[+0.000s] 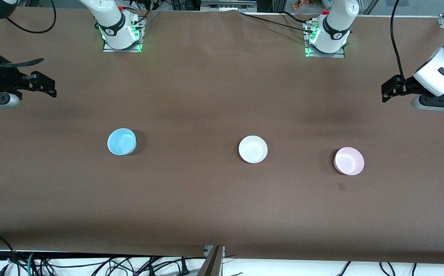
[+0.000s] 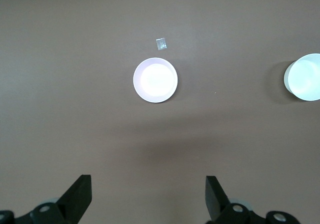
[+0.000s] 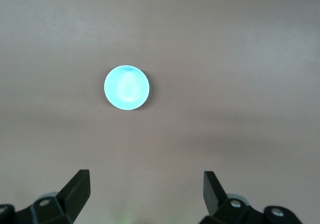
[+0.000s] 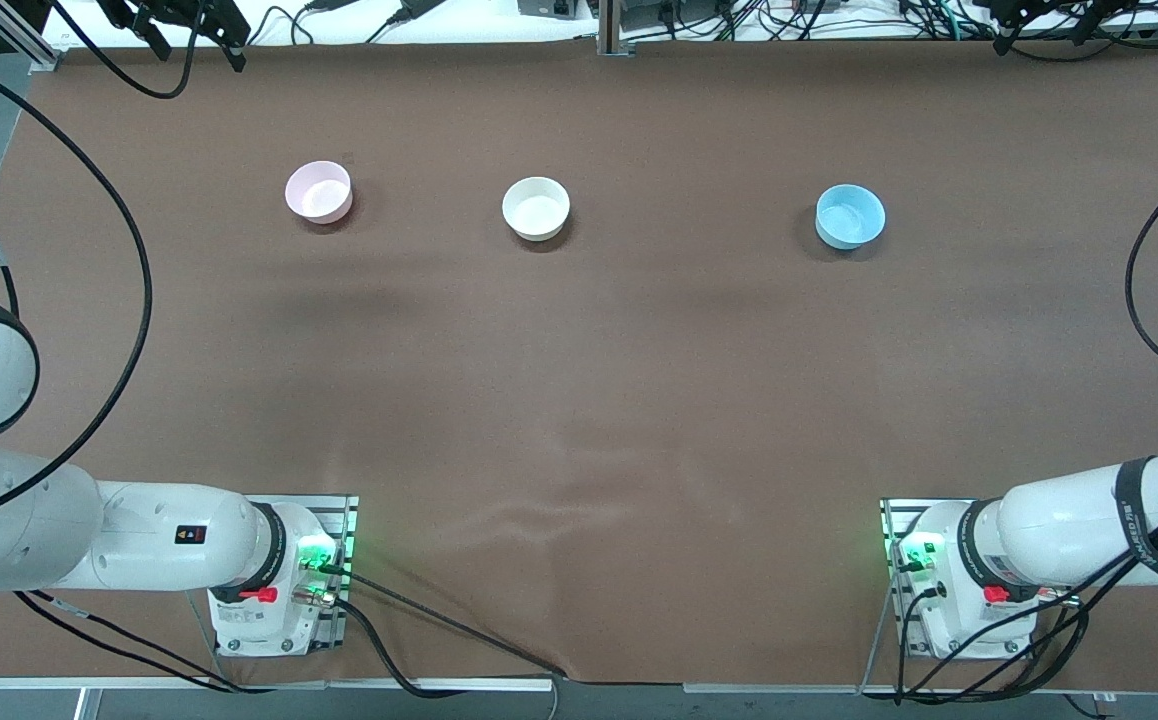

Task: Stack pink and blue bowls on white bowl

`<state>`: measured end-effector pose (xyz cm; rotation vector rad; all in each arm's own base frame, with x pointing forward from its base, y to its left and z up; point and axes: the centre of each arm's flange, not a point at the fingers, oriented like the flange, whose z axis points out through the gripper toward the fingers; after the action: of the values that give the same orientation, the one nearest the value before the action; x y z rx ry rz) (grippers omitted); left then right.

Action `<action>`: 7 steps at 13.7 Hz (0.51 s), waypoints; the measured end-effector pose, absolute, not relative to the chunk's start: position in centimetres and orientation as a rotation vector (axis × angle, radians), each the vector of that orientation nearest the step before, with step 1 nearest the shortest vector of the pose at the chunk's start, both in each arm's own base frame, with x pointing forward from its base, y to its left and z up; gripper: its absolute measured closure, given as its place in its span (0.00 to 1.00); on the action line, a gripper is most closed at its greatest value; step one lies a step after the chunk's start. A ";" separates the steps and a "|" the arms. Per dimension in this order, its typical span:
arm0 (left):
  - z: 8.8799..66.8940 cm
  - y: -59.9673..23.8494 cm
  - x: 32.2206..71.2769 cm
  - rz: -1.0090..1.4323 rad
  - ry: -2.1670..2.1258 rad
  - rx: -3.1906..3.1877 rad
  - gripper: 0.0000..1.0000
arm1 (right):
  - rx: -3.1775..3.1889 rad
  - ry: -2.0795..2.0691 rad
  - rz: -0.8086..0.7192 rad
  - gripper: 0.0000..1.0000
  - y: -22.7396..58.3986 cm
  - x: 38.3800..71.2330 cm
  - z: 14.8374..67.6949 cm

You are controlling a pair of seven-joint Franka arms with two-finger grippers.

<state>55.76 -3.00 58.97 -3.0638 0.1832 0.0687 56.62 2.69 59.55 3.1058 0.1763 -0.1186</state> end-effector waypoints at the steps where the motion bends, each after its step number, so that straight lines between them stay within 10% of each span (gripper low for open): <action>1: 59.0 -3.0 55.8 0.069 0.183 -3.064 0.00 | 3.106 0.177 -0.118 0.00 2.7 56.6 59.6; 7: 59.0 -2.9 55.8 0.069 0.179 -3.064 0.00 | 3.107 0.177 -0.118 0.00 2.7 56.6 59.5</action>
<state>55.77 -2.87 58.98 -3.0641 0.1794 0.0686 56.64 2.73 59.53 3.1075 0.1771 -0.1182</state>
